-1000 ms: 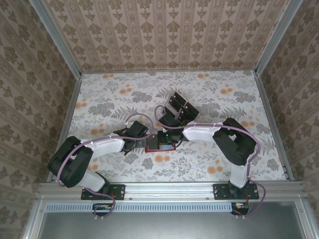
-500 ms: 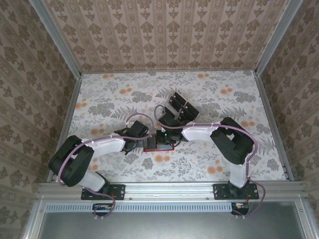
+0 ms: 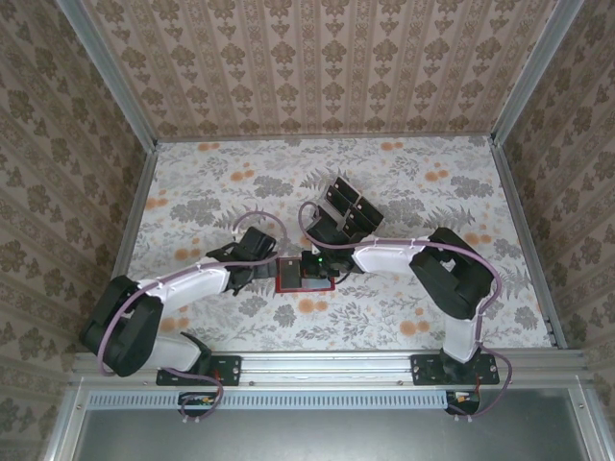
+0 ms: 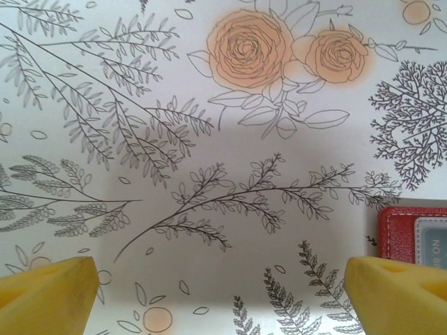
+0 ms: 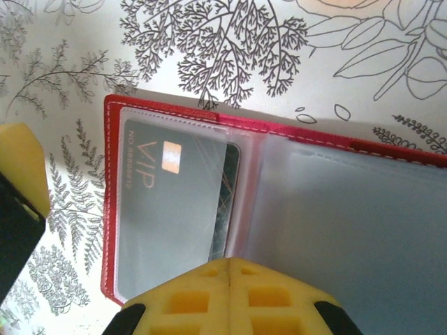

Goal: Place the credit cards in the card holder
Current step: Insert the credit card into the card slot.

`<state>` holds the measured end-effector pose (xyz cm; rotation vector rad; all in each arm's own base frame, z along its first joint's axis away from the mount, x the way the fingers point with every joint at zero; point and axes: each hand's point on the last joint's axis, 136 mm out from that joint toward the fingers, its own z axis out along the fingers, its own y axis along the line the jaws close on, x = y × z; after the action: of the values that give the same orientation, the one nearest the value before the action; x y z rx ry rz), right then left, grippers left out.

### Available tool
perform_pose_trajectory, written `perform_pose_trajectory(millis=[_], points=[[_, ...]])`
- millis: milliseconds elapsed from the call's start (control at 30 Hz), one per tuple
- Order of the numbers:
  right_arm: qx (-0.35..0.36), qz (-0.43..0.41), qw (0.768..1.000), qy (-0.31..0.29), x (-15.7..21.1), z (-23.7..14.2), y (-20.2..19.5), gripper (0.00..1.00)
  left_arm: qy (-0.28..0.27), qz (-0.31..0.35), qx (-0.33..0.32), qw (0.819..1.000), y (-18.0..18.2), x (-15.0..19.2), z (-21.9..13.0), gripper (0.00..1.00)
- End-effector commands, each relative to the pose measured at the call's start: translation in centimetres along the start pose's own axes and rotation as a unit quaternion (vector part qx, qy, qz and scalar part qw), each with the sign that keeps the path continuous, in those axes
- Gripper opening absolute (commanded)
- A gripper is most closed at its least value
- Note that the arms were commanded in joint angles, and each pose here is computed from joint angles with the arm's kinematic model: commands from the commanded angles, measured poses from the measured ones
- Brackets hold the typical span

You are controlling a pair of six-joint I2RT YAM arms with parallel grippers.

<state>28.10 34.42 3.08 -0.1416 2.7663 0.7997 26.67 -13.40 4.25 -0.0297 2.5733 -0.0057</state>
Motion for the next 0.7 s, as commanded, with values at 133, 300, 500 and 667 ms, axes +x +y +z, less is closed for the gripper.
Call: perform_pose_trajectory(millis=[133, 300, 500, 667], points=[[-0.007, 0.0, 1.0, -0.005, 0.2, -1.4, 0.5, 0.02, 0.022, 0.011, -0.009, 1.0, 0.6, 1.0, 0.3, 1.0], [-0.007, 0.0, 1.0, 0.0, 0.5, -1.3, 0.5, 0.02, 0.033, 0.01, -0.011, 0.999, 0.8, 2.0, 0.9, 1.0], [-0.009, 0.004, 1.0, 0.009, 0.9, -0.3, 0.5, 0.02, 0.038, 0.011, -0.011, 0.999, 0.8, 2.5, 1.3, 1.0], [-0.015, 0.004, 1.0, 0.015, 1.1, 0.5, 0.9, 0.02, 0.04, 0.013, -0.009, 0.999, 0.6, 2.6, 1.5, 1.0]])
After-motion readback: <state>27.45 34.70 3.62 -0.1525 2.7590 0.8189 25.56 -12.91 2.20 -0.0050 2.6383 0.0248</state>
